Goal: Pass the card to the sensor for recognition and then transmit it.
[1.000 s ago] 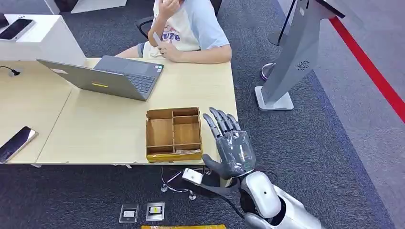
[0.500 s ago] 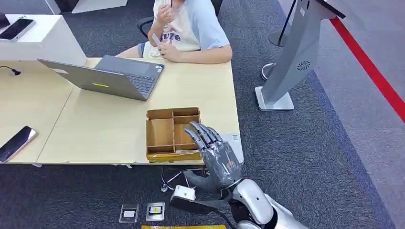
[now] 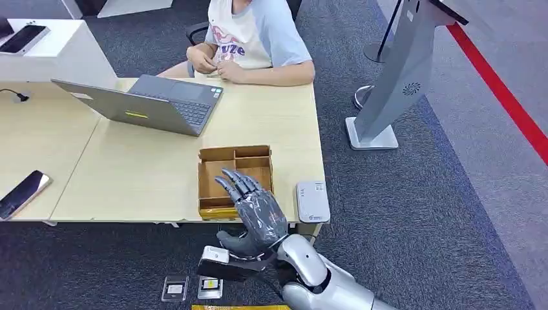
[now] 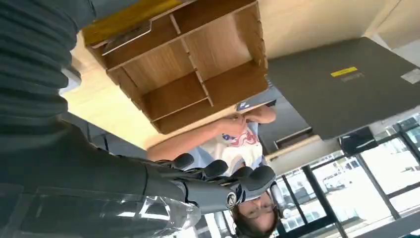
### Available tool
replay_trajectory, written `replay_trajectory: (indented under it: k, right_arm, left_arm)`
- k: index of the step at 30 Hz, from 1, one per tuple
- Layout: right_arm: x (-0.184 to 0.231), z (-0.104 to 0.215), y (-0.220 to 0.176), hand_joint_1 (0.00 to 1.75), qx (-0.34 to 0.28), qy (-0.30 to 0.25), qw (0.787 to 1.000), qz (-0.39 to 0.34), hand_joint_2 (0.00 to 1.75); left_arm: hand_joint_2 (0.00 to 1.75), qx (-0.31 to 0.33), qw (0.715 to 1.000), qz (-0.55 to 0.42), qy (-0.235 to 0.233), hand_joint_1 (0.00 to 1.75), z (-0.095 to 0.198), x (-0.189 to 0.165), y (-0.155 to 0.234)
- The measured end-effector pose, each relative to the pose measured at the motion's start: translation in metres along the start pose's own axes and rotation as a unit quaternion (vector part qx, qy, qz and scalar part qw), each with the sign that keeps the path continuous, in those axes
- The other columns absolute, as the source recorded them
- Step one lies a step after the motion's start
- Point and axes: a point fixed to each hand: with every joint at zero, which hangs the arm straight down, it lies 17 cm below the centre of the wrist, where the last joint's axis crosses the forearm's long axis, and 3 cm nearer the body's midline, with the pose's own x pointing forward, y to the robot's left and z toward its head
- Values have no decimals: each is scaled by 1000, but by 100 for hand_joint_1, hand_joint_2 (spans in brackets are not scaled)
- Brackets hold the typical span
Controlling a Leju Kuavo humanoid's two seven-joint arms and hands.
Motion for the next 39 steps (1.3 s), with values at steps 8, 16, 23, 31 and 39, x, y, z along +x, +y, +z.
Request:
replay_trajectory:
  k: [8, 16, 23, 31, 39]
  right_arm:
    - [-9, -11, 29, 0, 28, 5, 999, 25, 175]
    - [-41, -21, 40, 0, 53, 22, 992, 110, 175]
    - [-75, -19, 37, 0, 70, 45, 982, 169, 175]
    - [-111, -9, 38, 0, 101, 66, 966, 228, 175]
    - [-130, 3, 38, 0, 117, 87, 960, 239, 175]
  left_arm:
    - [175, -4, 1000, -7, -2, 0, 0, 2, -2]
    - [175, -4, 1000, -2, 4, 0, 0, 2, -3]
    - [175, -3, 1000, -2, 6, 0, 0, 0, -3]
    - [175, -3, 1000, -10, 3, 0, 0, 0, -3]
    - [175, 0, 1000, -7, 2, 0, 0, 0, 0]
